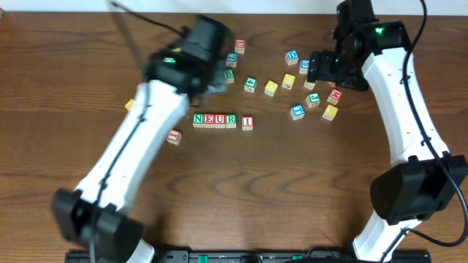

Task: Spell out NEURIPS
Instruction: 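Open the left gripper and raise it away from the row, then move the right gripper to the right end of the I block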

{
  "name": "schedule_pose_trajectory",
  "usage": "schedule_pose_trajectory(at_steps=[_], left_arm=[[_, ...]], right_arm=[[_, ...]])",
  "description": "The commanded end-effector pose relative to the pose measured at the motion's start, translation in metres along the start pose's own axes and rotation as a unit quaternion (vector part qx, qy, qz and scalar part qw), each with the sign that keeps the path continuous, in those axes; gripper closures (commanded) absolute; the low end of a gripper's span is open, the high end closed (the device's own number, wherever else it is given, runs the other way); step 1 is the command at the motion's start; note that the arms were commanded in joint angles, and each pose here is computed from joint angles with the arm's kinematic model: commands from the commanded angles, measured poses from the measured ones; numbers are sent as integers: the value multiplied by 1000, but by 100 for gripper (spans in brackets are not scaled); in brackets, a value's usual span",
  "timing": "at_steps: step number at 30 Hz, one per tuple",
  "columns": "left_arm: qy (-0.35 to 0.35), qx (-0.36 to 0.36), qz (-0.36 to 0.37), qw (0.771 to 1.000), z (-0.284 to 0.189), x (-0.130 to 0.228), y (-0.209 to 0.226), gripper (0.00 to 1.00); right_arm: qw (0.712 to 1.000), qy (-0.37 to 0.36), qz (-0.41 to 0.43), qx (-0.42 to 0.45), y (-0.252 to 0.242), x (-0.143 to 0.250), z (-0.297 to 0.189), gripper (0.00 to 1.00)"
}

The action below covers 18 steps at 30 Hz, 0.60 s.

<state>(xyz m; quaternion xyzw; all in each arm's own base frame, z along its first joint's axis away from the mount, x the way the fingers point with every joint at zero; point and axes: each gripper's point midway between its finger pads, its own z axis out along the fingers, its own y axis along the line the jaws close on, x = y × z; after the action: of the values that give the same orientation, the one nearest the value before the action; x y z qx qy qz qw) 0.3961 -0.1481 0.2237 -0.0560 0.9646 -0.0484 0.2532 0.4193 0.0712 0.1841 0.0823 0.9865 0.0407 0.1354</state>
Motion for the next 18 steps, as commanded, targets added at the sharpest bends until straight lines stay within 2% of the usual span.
schedule_pose_trajectory(at_steps=[1,10,18], left_arm=[[-30,-18,-19,999,-32,-19,43,57],[-12,-73,-87,993,-37,-23,121,57],[-9,-85,-104,991,-33,-25,137,57]], right_arm=[[999,29,-30,-18,26,19,13,10],[995,61,-72,-32,64,56,43,13],[993,78,-75,-42,80,80,72,15]])
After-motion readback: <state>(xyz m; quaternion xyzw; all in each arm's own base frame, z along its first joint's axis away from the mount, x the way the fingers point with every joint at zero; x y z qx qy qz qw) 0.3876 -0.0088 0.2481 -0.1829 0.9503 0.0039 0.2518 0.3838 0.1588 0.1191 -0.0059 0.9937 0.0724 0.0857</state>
